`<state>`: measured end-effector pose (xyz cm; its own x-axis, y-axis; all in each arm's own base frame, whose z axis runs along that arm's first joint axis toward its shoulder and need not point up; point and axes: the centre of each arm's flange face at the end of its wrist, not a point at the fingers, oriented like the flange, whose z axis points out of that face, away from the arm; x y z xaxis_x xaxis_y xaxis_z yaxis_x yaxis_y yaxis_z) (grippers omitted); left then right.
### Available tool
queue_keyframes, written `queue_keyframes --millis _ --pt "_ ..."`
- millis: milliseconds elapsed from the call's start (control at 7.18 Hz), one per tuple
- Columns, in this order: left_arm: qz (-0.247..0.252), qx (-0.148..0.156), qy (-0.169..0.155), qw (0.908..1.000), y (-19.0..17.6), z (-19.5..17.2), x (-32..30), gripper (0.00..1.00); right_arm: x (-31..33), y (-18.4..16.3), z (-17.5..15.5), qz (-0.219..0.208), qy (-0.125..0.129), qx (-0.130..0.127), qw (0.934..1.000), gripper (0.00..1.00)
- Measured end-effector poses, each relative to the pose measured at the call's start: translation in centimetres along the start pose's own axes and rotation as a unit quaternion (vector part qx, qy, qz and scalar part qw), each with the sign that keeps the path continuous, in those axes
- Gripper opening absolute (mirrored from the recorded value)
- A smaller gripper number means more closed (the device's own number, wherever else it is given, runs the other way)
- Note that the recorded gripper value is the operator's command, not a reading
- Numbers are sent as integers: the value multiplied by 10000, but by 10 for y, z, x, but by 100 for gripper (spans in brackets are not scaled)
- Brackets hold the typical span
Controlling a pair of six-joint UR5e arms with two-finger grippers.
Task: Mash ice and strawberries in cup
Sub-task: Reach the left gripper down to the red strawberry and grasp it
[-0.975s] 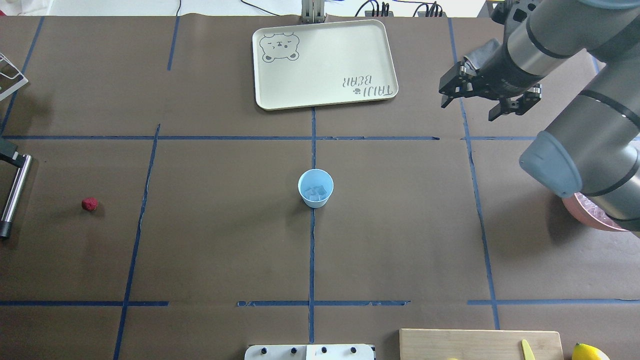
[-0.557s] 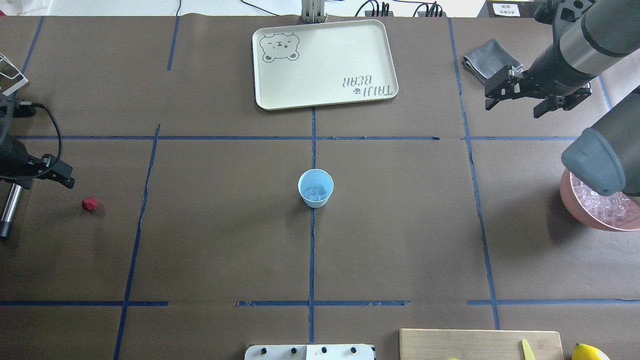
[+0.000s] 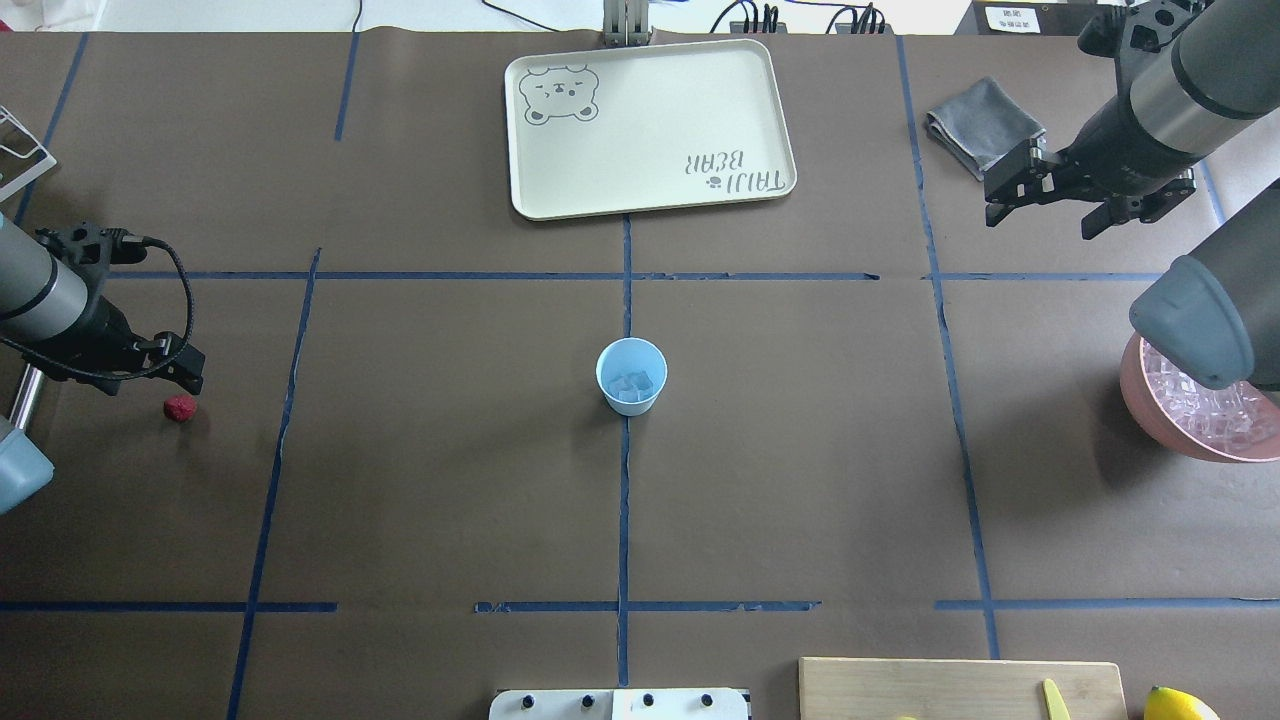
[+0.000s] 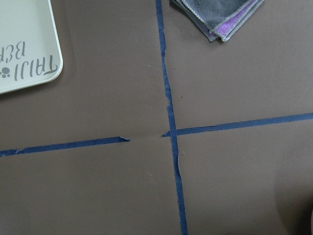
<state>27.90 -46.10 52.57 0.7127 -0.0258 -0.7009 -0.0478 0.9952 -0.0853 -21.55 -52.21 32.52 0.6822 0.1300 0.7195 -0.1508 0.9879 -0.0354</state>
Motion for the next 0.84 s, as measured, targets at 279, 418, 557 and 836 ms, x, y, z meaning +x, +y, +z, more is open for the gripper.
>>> queue_keyframes --millis 279,418,557,836 --pt "31 -104 -38 9999 2 13 5 100 2 -2 4 -59 23 -24 10000 100" --pt "48 -141 -56 9999 3 17 6 100 3 -2 5 -69 29 -31 10000 100" --pt "68 -166 -72 9998 4 21 8 100 4 -3 7 -63 41 -43 10000 100" --pt "118 -208 -90 9997 4 28 13 96 5 -5 10 -55 54 -56 10000 100"
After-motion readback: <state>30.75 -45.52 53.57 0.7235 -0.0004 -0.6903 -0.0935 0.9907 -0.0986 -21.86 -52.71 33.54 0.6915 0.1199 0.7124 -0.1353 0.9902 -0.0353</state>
